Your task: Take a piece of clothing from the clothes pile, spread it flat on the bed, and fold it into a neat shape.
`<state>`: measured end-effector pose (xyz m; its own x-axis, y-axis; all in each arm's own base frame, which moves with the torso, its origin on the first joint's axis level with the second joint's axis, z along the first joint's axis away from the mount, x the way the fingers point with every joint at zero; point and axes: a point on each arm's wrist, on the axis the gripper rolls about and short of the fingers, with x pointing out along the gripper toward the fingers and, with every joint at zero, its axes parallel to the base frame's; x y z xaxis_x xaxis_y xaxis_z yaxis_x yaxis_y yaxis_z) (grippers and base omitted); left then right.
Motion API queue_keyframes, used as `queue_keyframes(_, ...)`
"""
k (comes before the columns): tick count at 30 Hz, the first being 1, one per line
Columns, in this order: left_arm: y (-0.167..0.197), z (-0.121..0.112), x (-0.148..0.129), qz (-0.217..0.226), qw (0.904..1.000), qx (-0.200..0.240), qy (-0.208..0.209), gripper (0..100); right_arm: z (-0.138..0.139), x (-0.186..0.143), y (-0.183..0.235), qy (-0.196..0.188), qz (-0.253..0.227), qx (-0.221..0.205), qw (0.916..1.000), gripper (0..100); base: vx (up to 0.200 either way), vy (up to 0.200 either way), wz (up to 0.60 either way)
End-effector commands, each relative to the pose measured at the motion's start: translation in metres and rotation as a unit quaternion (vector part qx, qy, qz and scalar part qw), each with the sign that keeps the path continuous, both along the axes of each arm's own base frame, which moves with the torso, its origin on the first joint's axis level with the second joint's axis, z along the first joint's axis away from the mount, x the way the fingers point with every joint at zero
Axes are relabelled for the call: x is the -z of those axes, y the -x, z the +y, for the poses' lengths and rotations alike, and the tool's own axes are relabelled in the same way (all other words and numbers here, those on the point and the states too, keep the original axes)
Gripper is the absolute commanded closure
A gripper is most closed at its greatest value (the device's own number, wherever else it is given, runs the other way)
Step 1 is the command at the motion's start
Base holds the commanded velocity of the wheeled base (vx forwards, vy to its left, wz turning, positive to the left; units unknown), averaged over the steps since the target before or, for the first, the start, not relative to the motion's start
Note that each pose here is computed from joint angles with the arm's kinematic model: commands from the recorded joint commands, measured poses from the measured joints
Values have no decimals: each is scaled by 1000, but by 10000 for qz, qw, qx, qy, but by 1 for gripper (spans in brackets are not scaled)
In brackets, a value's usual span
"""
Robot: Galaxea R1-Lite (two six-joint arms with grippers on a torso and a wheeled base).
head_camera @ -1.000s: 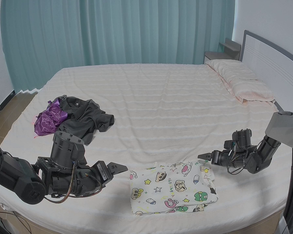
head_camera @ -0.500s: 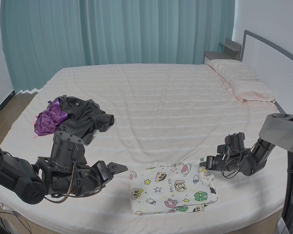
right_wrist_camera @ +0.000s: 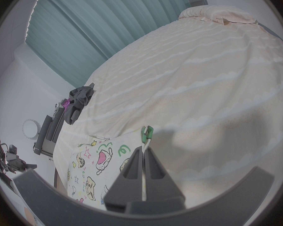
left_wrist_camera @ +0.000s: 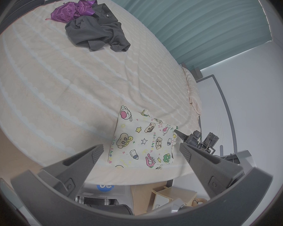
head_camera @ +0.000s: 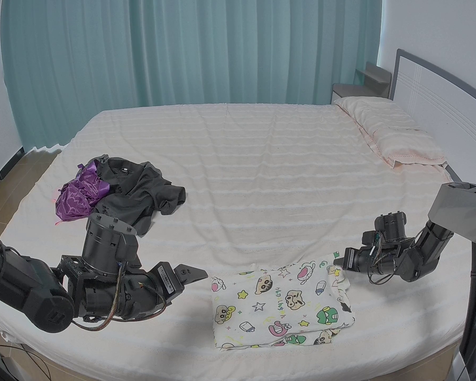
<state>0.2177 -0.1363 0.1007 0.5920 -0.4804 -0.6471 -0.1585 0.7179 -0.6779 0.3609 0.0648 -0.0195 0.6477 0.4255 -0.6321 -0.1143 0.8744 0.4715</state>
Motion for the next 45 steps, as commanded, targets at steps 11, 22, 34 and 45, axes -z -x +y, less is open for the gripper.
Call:
queue_keyframes(11,-3,-2,7,79,10000,-7,-53,0,-7,1,4,45,95,79,9999,0,0,0,0)
queue_keyframes(22,-33,-25,64,5,9991,-119,-417,0,-8,5,37,216,155,-112,9996,0,0,0,0)
queue_keyframes(34,-36,-66,133,-390,9823,603,-1731,0,7,31,64,869,-147,-282,9957,0,0,0,0)
queue_keyframes(45,-52,-78,144,-551,9795,726,-1795,0,19,31,65,773,-170,-536,9954,0,0,0,0)
